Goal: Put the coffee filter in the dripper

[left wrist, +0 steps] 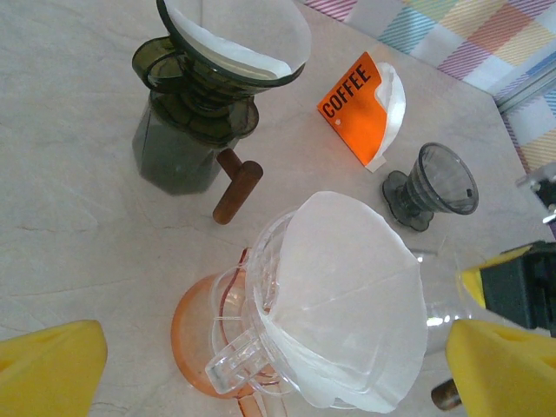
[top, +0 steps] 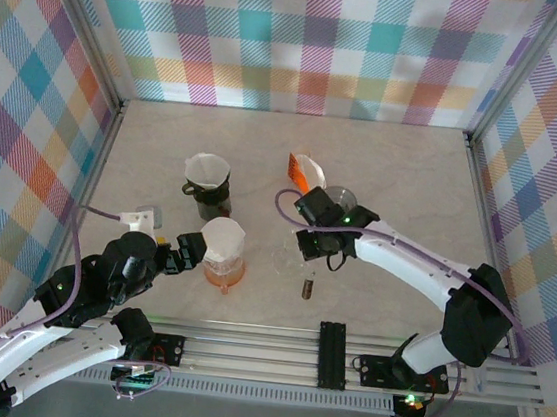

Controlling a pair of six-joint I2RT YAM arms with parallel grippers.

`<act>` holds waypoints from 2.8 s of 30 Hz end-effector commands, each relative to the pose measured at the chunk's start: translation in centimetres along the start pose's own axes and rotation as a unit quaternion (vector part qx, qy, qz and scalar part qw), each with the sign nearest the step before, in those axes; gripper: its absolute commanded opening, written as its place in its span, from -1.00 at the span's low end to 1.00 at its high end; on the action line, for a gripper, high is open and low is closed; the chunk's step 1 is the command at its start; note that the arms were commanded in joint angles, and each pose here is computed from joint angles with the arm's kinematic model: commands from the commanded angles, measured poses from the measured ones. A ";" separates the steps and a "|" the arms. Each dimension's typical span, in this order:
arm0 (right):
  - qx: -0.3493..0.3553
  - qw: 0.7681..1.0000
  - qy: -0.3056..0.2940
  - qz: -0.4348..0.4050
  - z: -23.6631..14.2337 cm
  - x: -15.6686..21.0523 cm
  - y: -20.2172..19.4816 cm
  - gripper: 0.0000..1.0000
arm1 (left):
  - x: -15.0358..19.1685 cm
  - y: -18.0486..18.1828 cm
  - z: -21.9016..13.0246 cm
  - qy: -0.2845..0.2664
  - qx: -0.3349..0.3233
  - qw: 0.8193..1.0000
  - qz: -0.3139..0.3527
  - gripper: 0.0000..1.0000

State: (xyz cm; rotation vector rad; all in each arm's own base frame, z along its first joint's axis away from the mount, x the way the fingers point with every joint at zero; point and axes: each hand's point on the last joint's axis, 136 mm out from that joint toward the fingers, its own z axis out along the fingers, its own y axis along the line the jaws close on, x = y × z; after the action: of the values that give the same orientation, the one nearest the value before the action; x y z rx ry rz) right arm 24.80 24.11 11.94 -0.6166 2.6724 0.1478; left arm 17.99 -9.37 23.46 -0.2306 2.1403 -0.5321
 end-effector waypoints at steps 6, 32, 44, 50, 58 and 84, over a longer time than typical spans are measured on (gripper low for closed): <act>0.032 0.998 0.022 -0.043 0.5 1.2 0.5 -0.69 | 0.2 0.5 0.3 -0.002 -0.011 1.000 -0.005 1.00; 0.013 0.995 -0.092 0.030 -3.6 -2.3 -0.3 0.30 | 0.6 -0.4 0.8 0.011 0.005 1.000 0.004 1.00; 0.010 0.952 -0.148 0.267 -1.4 -7.6 -10.5 0.31 | 0.6 -0.4 0.5 0.016 0.009 1.000 -0.002 1.00; 0.016 0.938 -0.125 0.322 1.3 -8.6 -13.6 0.29 | 0.6 0.2 0.0 0.010 0.006 1.000 -0.006 1.00; 0.026 0.933 -0.088 0.347 4.5 -7.6 -14.0 0.13 | 0.5 0.7 -0.2 0.003 -0.002 1.000 -0.008 1.00; -0.027 0.908 -0.124 0.399 1.5 -7.5 -12.8 0.02 | 0.5 0.8 0.4 -0.002 -0.009 1.000 -0.010 1.00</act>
State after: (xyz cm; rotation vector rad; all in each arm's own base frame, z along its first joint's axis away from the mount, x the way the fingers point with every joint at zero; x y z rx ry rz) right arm 38.08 15.74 13.17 0.4058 2.5106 0.4111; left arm 17.77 -9.31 22.82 -0.2342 2.1462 -0.5411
